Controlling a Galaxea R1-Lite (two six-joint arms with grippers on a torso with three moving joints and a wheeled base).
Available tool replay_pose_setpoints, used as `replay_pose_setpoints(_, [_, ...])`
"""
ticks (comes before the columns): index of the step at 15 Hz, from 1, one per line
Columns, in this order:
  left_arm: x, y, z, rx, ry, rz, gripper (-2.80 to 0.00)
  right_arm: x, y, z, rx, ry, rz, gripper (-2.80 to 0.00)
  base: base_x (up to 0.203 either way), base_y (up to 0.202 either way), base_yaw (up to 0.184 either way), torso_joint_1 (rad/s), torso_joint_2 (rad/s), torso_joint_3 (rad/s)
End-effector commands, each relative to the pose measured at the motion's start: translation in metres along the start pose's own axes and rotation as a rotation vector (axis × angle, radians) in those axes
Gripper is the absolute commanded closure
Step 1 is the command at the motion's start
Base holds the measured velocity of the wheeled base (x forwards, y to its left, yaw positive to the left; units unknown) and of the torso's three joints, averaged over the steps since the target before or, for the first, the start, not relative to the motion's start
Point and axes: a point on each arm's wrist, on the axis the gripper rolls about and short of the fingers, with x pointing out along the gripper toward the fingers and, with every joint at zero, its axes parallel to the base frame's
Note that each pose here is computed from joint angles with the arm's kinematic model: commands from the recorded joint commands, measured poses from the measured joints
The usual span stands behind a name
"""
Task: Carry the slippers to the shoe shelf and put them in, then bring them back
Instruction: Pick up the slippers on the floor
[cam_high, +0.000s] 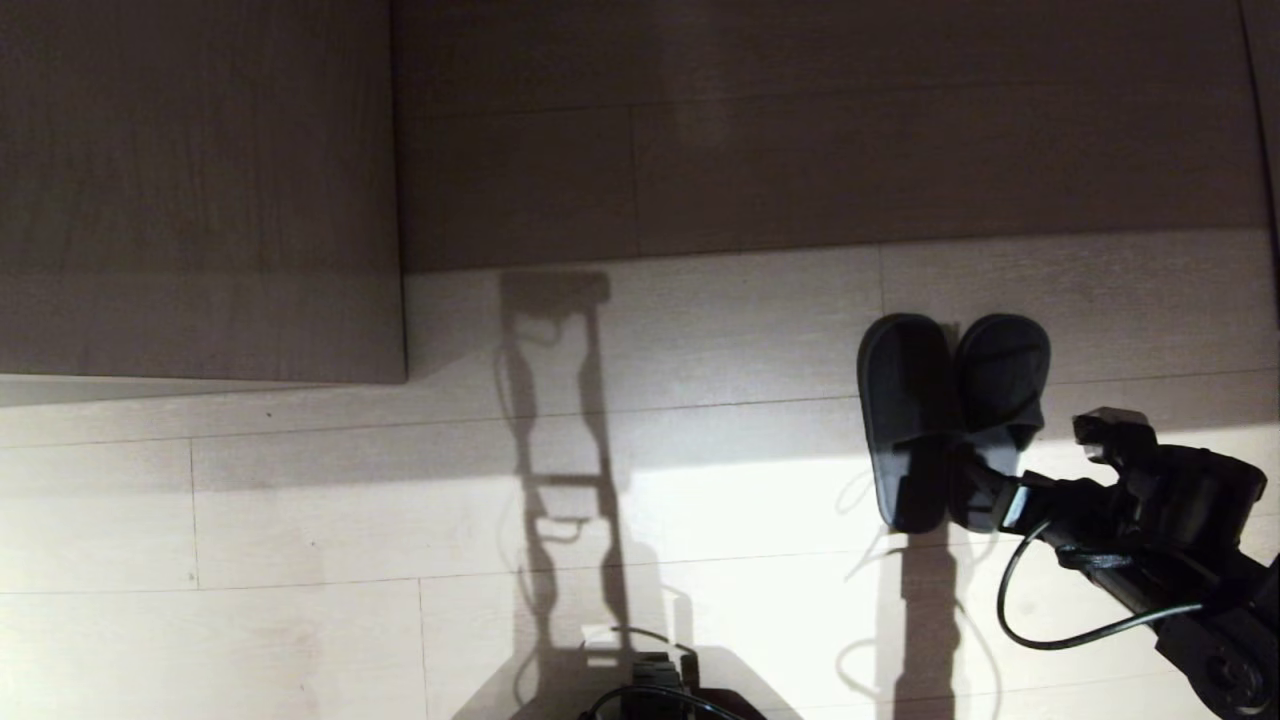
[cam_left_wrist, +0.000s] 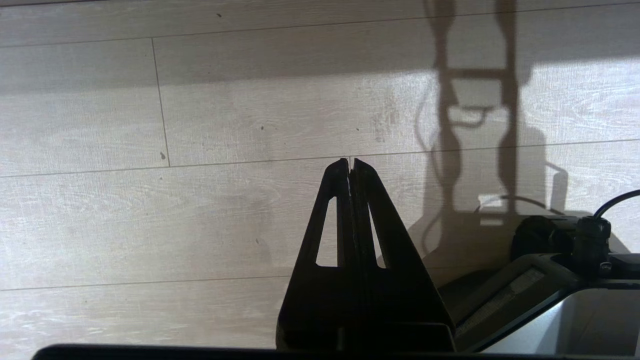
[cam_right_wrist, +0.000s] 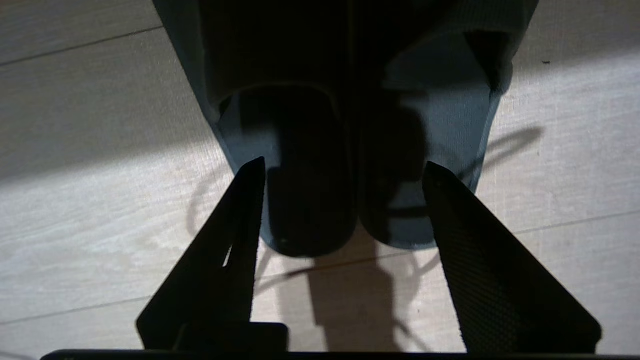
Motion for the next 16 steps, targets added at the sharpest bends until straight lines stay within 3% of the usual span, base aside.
replay_pose_setpoints(1, [0.0,0.0,0.0,0.0,-0.002,-0.001,0.0,0.015,-0.001,-0.001,0.001,-0.011,0.0,-2.8,0.0,0.0,0.0,0.0,0.0,0.0])
replay_pose_setpoints(16, [0.0,0.0,0.0,0.001,0.001,0.0,0.0,0.092,-0.006,0.012,0.018,-0.129,0.006,-2.8,0.0,0.0,0.0,0.0,0.0,0.0])
